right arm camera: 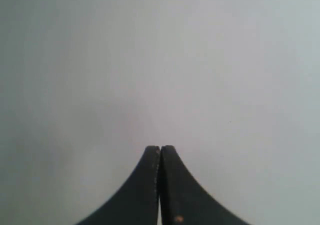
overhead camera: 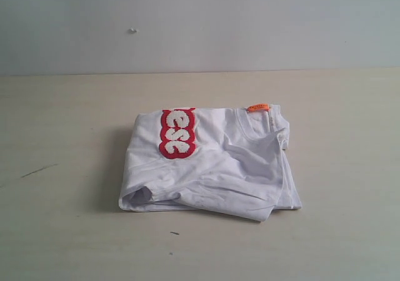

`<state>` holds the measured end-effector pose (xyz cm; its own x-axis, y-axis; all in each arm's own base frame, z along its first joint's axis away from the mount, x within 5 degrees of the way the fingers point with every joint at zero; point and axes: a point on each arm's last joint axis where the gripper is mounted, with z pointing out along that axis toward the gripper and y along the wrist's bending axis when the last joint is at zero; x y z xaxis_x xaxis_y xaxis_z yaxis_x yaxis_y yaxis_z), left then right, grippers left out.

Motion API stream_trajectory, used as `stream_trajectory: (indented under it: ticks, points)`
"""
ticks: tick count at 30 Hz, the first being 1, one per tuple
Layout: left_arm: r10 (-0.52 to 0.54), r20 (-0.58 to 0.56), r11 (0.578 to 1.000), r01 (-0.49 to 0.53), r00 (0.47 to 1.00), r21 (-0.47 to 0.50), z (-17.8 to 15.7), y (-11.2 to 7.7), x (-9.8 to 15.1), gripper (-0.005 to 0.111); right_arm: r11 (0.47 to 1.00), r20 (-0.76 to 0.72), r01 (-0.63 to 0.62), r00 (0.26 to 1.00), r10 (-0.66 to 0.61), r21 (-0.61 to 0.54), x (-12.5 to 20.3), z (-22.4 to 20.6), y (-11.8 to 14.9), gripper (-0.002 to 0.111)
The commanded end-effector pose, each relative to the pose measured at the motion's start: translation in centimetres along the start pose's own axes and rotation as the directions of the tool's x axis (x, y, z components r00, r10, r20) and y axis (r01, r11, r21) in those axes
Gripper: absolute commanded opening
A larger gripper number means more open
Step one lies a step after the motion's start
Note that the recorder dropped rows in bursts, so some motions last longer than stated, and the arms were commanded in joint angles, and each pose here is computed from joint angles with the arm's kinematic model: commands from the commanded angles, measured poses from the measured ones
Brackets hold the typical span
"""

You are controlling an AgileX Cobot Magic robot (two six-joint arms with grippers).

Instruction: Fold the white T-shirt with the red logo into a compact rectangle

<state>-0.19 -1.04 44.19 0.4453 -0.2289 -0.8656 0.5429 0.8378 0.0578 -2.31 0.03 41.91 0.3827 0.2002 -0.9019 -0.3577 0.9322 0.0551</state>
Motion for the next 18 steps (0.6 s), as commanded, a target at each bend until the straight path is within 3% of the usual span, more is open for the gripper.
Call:
stream_trajectory:
  ticks: [1, 9, 14, 18]
  points:
    - [0.013, 0.091, 1.0, -0.013, 0.996, -0.008, -2.5, -0.2, -1.3, 0.0, 1.0, 0.095, 0.006, 0.995, -0.006, -0.002, -0.7, -2.4, 0.2, 0.0]
    - [0.025, 0.086, 0.998, -0.03, 0.996, 0.061, -4.5, -1.2, -1.5, 0.0, 1.0, -0.001, 0.016, 1.0, -0.016, -0.017, 0.4, -3.2, 0.4, 0.0]
    - [0.039, 0.192, 0.999, -0.043, 0.981, 0.016, -7.0, -1.6, -2.6, 0.0, 1.0, 0.01, 0.016, 1.0, -0.016, -0.015, 0.3, -3.2, 0.4, 0.0]
    - [0.052, 0.188, 0.998, -0.055, 0.981, 0.014, -7.1, -1.6, -2.6, 0.0, 1.0, 0.017, 0.018, 1.0, -0.018, -0.014, 0.2, -3.2, 0.4, 0.0]
